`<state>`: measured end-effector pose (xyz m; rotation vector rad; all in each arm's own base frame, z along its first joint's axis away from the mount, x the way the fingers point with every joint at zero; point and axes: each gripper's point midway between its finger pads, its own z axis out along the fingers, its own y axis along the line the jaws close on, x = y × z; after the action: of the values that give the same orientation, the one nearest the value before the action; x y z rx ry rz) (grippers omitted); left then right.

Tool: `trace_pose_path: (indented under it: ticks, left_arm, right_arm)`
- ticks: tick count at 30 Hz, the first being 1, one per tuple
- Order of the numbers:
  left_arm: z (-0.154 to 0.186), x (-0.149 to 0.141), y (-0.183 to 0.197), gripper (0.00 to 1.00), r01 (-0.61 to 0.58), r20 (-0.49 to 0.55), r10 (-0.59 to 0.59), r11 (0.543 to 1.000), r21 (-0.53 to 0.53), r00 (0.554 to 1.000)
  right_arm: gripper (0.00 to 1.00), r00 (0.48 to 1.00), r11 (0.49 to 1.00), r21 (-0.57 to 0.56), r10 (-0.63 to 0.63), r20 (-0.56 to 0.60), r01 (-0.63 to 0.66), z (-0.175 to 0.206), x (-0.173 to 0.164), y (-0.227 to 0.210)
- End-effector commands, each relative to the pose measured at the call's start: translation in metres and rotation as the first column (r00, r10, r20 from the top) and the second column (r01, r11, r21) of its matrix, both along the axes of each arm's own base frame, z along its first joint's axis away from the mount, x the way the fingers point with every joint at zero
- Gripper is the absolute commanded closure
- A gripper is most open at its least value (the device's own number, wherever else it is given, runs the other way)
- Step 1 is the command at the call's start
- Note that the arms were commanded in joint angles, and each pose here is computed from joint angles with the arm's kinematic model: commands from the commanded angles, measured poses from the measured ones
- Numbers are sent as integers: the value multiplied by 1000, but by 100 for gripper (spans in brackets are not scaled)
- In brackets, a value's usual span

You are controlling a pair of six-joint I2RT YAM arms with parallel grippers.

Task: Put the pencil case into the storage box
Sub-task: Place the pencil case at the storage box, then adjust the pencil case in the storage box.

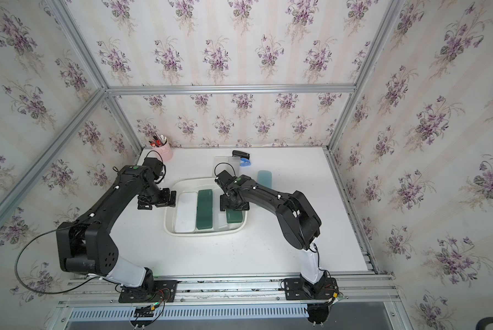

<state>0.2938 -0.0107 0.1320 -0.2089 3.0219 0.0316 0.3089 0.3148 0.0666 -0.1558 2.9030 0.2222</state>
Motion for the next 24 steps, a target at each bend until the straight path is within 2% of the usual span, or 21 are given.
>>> trace_pose_path:
  ticks: [1, 5, 10, 13, 16, 18, 24]
  left_arm:
    - [2, -1, 3, 1, 9, 3, -9, 1000, 16, 1000]
    - [1, -2, 3, 1, 9, -3, -9, 1000, 11, 1000]
    - [5, 0, 4, 1, 8, 5, -8, 1000, 17, 1000]
    - [5, -2, 4, 1, 8, 3, -8, 1000, 18, 1000]
    - [6, -3, 4, 1, 5, 6, -5, 1000, 16, 1000]
    - [8, -3, 3, 1, 5, 9, -5, 1000, 12, 1000]
    - [8, -7, 4, 1, 5, 5, -5, 1000, 15, 1000]
  right_arm:
    - [9, 1000, 998, -56, 10, 11, -9, -1, 0, -7]
    - [2, 1000, 997, -76, 11, 14, -9, 0, 1, -9]
    - [2, 998, 999, -48, 2, 66, 1, 18, 10, -4]
    - [8, 993, 996, 72, 52, 109, -60, 37, 16, 23]
    - [21, 986, 971, 202, 98, 137, -125, 55, 20, 53]
    - [30, 983, 959, 237, 126, 133, -155, 56, 21, 66]
    - [32, 981, 950, 252, 167, 94, -186, 34, 15, 85]
